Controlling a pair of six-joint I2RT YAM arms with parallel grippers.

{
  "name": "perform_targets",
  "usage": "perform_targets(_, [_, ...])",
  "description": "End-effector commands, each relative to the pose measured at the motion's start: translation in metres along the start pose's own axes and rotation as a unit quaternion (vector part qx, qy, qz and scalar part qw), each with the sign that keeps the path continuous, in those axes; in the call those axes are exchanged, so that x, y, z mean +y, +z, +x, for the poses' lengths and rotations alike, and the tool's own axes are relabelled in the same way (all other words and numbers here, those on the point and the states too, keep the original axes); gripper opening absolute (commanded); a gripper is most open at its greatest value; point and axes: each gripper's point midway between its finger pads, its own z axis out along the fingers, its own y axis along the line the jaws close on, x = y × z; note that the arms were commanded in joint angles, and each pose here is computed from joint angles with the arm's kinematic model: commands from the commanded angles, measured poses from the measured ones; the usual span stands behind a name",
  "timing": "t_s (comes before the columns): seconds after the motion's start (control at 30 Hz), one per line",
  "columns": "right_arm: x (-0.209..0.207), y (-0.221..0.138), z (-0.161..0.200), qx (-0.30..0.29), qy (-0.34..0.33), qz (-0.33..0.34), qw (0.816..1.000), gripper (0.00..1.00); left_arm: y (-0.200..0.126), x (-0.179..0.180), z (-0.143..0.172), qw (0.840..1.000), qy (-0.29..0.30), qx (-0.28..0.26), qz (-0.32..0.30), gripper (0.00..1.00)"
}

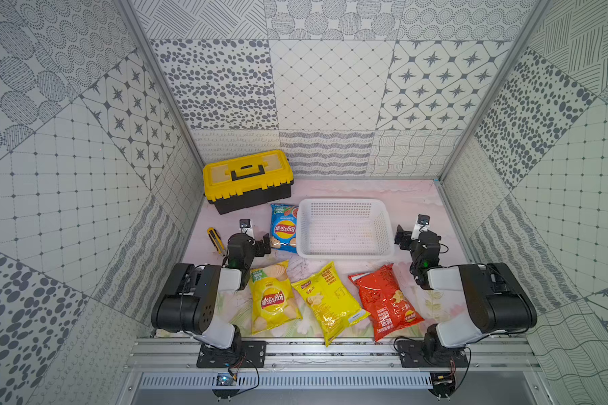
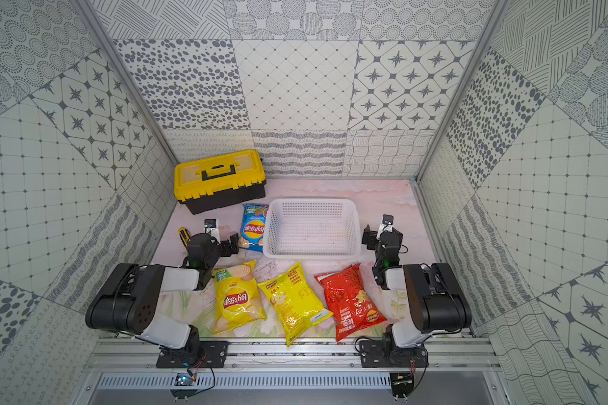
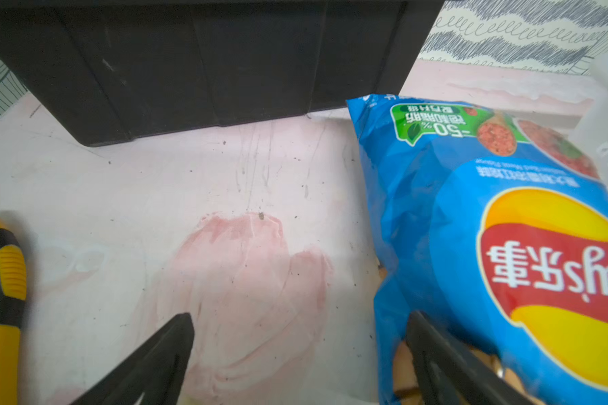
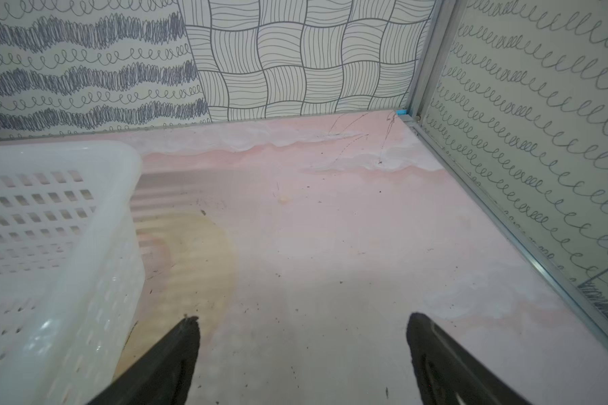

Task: Put the potato chips into the basket
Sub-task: Pick up the potato chip from the center of the board.

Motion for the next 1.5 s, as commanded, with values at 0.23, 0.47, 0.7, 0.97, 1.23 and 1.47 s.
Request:
perform_targets(0.23, [0.002,0.002,-0.003,-0.007,-0.003,0.000,1.000,0.97,0.001,-0.004,-0.008,1.000,0.006,-0.015,0.007,1.00])
perform_targets(0.47, [0.002,0.002,-0.004,-0.007,-0.003,0.000,1.000,0.97,0.001,-0.004,-0.008,1.000,0.006,-0.015,0.009,1.00])
perform_targets(0.7, [-0.002,0.001,-0.007,-0.013,0.001,0.010,1.000,0.97,0.000,0.002,-0.015,1.000,-0.001,-0.019,-0.010,1.00])
perform_targets(0.97, [-0.028,-0.040,-0.064,-0.009,0.063,0.071,0.995,0.97,-0.049,0.018,-0.042,0.995,-0.048,0.001,-0.092,1.00])
perform_targets(1.23, [-0.034,-0.090,-0.089,0.021,0.181,0.068,0.981,0.97,-0.130,0.054,-0.057,0.953,-0.210,0.024,-0.216,1.00])
perform_targets(1.47, [0.014,-0.122,-0.101,0.076,0.220,-0.077,0.970,0.92,-0.160,-0.004,-0.079,0.954,-0.272,0.104,-0.064,0.98])
